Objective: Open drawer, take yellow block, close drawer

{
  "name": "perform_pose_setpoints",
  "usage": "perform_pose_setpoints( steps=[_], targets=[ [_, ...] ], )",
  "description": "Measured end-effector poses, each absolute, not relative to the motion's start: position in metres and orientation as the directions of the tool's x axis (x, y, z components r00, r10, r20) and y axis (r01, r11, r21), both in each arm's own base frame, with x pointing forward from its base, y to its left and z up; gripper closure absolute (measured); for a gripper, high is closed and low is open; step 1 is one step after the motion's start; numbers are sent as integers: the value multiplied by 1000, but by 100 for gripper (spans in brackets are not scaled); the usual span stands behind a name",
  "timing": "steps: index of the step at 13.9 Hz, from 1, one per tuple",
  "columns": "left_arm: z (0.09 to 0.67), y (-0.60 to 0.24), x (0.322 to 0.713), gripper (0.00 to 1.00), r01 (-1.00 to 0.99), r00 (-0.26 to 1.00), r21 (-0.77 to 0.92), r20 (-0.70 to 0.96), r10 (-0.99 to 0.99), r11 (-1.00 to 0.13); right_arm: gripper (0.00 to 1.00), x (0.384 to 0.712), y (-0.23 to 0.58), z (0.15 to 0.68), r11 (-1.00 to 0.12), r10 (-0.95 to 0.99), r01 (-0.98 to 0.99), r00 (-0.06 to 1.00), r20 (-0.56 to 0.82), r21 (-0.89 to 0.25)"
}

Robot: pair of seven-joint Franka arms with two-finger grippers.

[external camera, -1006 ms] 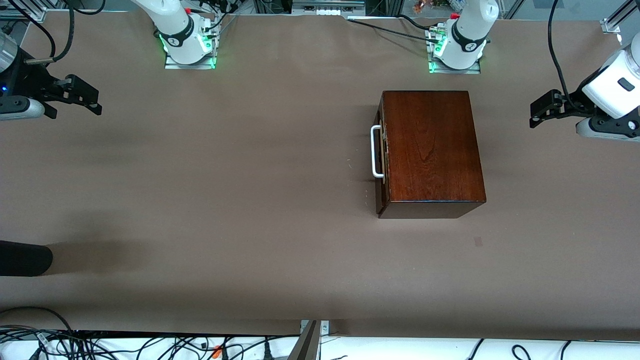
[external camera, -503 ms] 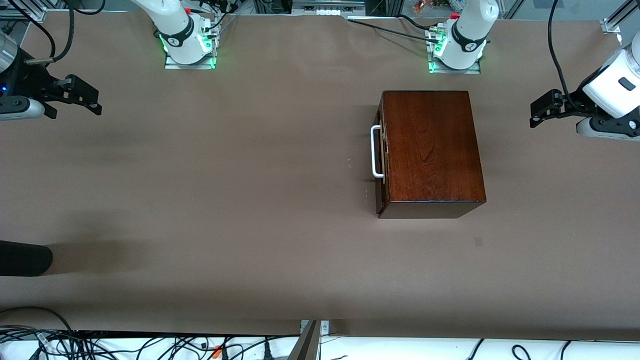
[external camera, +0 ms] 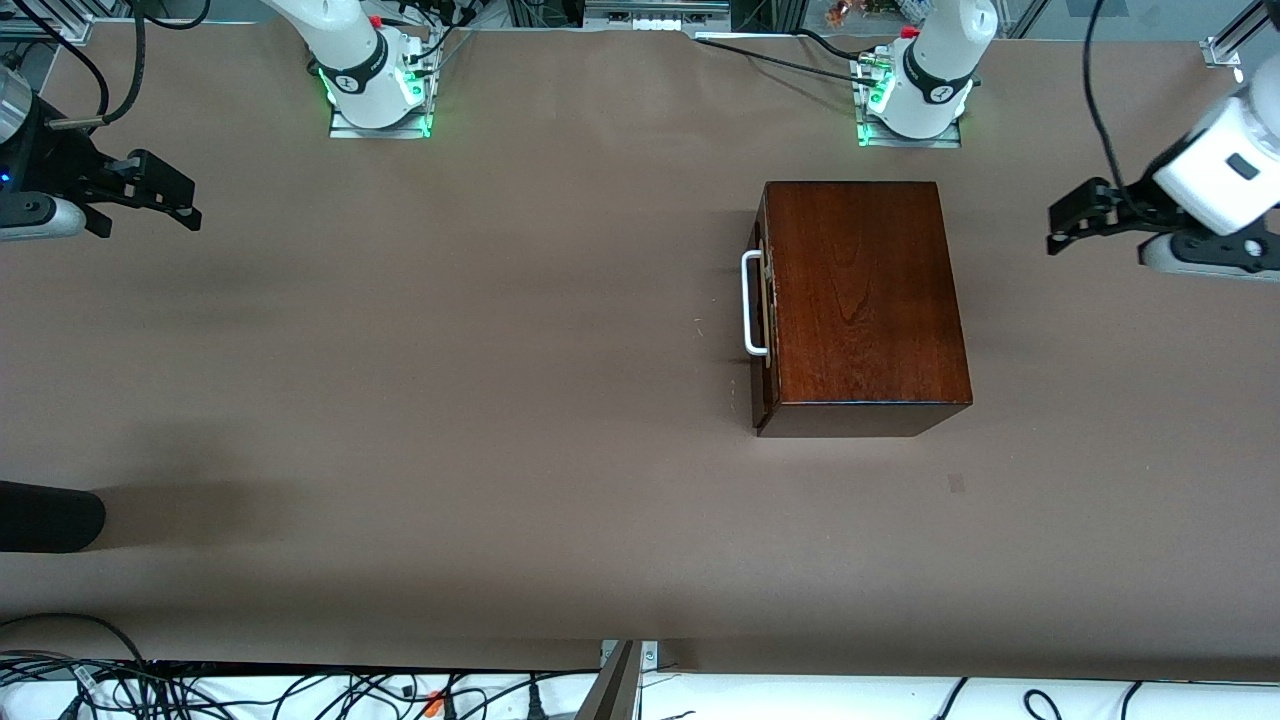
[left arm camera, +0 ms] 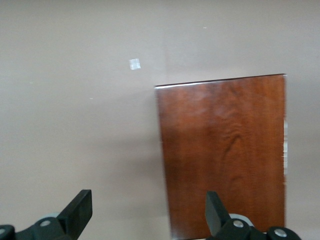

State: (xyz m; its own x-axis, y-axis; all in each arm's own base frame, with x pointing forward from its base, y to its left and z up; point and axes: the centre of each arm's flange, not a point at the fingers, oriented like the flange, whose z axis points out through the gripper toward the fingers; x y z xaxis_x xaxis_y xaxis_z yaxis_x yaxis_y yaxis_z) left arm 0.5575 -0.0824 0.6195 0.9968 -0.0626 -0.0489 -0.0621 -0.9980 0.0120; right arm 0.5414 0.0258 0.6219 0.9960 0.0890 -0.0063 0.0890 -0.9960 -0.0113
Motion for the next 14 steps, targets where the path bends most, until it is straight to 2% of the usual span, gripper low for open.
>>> perform_pose_setpoints(
  steps=[8,12,14],
  targets=[
    [596,-299,499,0,21,998,21,-62,20,-1000,0,541,25,622,-996,88,88,996,-7,-11],
    [563,-394,451,0,0,998,-63,-61,4,-998,0,541,25,622,-996,88,88,996,-7,-11],
    [544,-419,439,0,-25,998,-94,-64,-19,-995,0,541,25,622,-996,88,88,996,-7,-11]
  ],
)
